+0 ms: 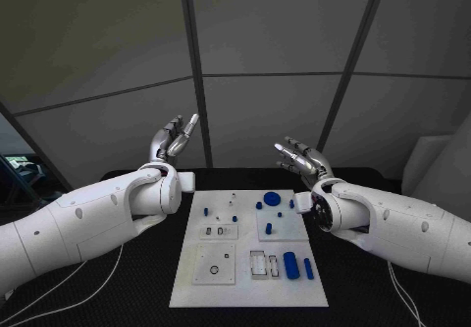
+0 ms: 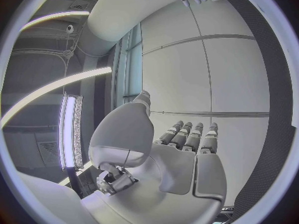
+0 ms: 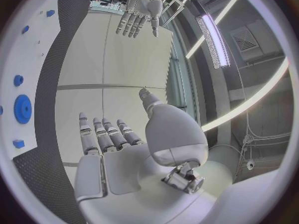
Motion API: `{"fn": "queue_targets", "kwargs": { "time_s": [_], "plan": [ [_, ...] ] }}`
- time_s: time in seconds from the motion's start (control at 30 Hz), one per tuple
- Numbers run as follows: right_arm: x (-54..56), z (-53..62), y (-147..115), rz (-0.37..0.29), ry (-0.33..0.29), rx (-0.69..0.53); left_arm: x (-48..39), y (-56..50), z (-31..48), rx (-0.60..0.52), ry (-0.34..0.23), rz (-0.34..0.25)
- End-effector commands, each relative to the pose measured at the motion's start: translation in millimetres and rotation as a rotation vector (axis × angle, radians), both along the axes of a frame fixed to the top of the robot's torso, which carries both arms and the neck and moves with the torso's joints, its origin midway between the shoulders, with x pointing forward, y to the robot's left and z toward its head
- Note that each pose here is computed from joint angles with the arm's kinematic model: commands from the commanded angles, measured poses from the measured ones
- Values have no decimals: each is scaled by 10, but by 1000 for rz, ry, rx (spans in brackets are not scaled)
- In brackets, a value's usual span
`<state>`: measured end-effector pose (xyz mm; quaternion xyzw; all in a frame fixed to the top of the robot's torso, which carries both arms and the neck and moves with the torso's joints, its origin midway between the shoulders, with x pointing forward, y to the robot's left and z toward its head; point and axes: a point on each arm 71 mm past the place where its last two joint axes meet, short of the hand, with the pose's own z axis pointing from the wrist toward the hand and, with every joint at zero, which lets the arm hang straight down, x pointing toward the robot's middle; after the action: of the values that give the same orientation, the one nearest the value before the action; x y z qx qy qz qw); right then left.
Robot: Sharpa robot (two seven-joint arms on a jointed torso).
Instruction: Assemble the parts on the task board
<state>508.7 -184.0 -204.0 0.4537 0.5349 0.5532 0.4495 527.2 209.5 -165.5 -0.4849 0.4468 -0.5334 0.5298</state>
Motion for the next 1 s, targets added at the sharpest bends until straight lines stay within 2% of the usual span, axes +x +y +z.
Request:
{"fn": "queue_targets", "kwargs": {
  "time_s": [0.03,0.27,0.3,0.47,0.67,0.8,1.0],
  "plan": [
    [27,4,123,196,23,-46,1,-39,19,2,-23,-49],
    [75,28,145,238,27,-62,1,-39,19,2,-23,-49],
    [122,109,-55,210,-256,-451,-77,76,44,-6,-31,-71],
    [150,139,-102,213,-317,-581,-101,108,69,11,-56,-95],
    [208,247,-117,228,-387,-729,-152,130,79,6,-42,-134],
    [244,324,-107,249,-427,-852,-217,131,96,1,-30,-166],
    [251,388,-60,302,-448,-1052,-344,118,130,1,-25,-211]
  ]
}}
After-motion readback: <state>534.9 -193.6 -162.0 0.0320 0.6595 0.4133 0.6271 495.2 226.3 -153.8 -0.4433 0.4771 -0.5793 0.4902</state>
